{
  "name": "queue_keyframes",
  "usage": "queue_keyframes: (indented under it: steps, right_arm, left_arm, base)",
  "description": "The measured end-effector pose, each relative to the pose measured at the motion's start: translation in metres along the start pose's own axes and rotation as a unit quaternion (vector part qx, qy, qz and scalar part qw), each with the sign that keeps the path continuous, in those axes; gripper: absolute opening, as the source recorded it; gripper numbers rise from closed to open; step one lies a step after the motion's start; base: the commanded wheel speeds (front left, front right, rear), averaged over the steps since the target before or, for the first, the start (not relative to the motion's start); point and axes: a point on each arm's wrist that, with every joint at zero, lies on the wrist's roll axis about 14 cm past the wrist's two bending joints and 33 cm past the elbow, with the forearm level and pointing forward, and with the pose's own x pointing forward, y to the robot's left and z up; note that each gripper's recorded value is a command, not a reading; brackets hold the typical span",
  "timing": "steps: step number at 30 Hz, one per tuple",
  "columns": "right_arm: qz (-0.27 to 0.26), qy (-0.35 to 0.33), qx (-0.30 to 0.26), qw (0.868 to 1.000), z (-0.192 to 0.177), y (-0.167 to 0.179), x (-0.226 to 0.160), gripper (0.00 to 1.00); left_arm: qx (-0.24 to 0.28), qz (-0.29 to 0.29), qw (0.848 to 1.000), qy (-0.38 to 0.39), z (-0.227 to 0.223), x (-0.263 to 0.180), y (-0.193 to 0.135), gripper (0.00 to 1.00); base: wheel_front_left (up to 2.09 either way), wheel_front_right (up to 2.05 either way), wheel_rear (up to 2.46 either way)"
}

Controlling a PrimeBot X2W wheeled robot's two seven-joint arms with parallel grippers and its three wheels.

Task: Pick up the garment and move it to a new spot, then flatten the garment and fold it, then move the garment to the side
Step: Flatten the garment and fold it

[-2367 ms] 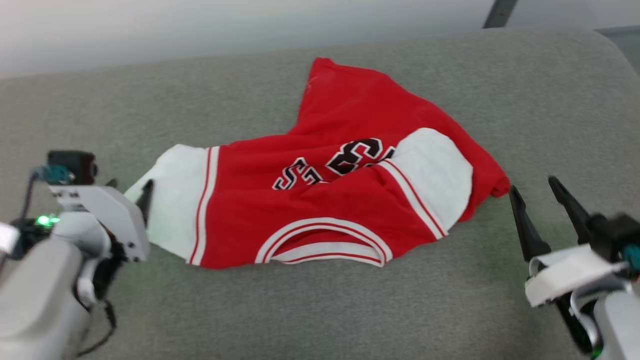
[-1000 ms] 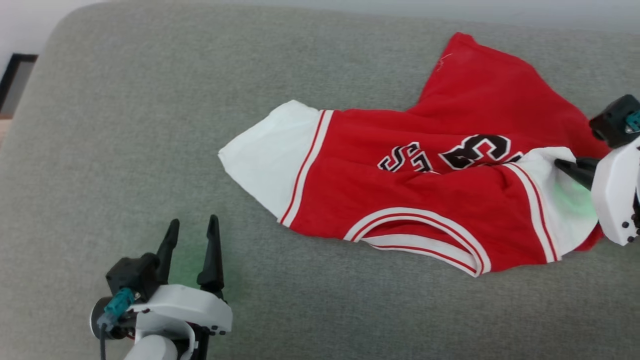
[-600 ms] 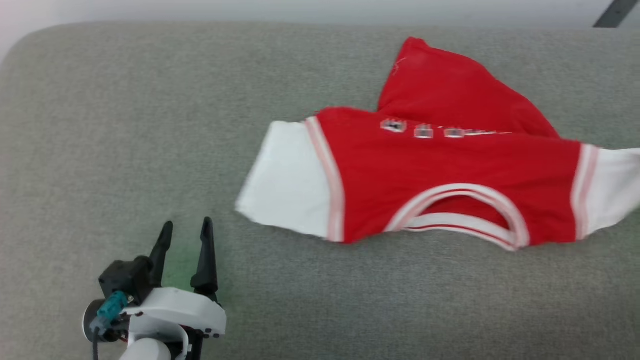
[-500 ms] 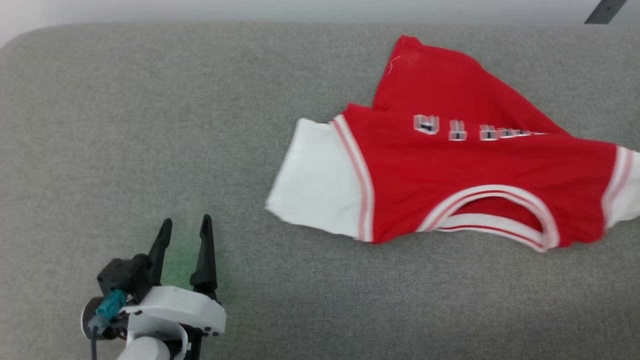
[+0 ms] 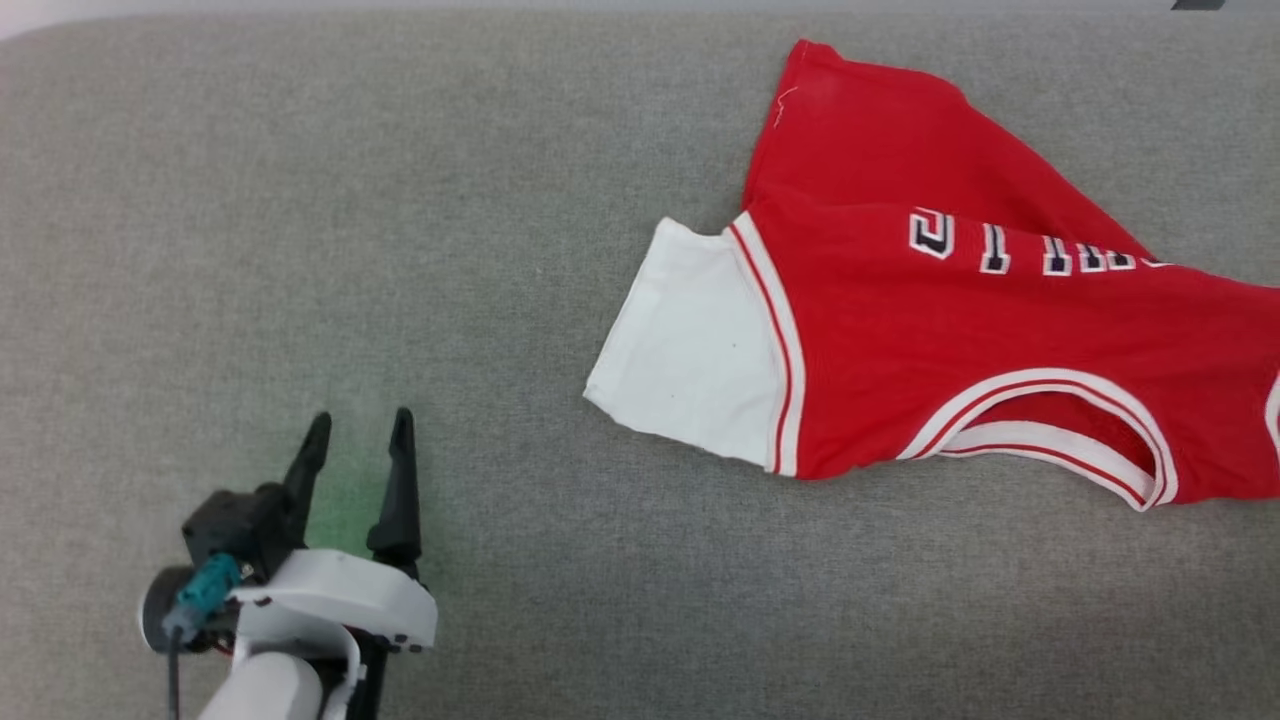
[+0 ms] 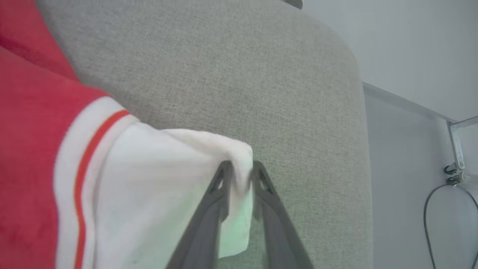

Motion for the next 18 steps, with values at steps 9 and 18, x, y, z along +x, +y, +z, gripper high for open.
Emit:
queue_keyframes:
  steps: [9, 18]
  right_arm:
    - [-0.031, -0.086, 0.009, 0.996, 0.011, -0.015, -0.02, 1.0]
    - [0.015, -0.219, 0.039, 0.975, 0.058, 0.02, -0.056, 1.0]
  left_arm:
    - [0.049, -0.043, 0.997, -0.029, 0.04, 0.014, -0.009, 1.0]
    - [0.113, -0.164, 0.98, -0.023, 0.073, 0.026, -0.059, 1.0]
  base:
    - [0.0, 0.0, 0.0]
    - [0.0, 0.0, 0.0]
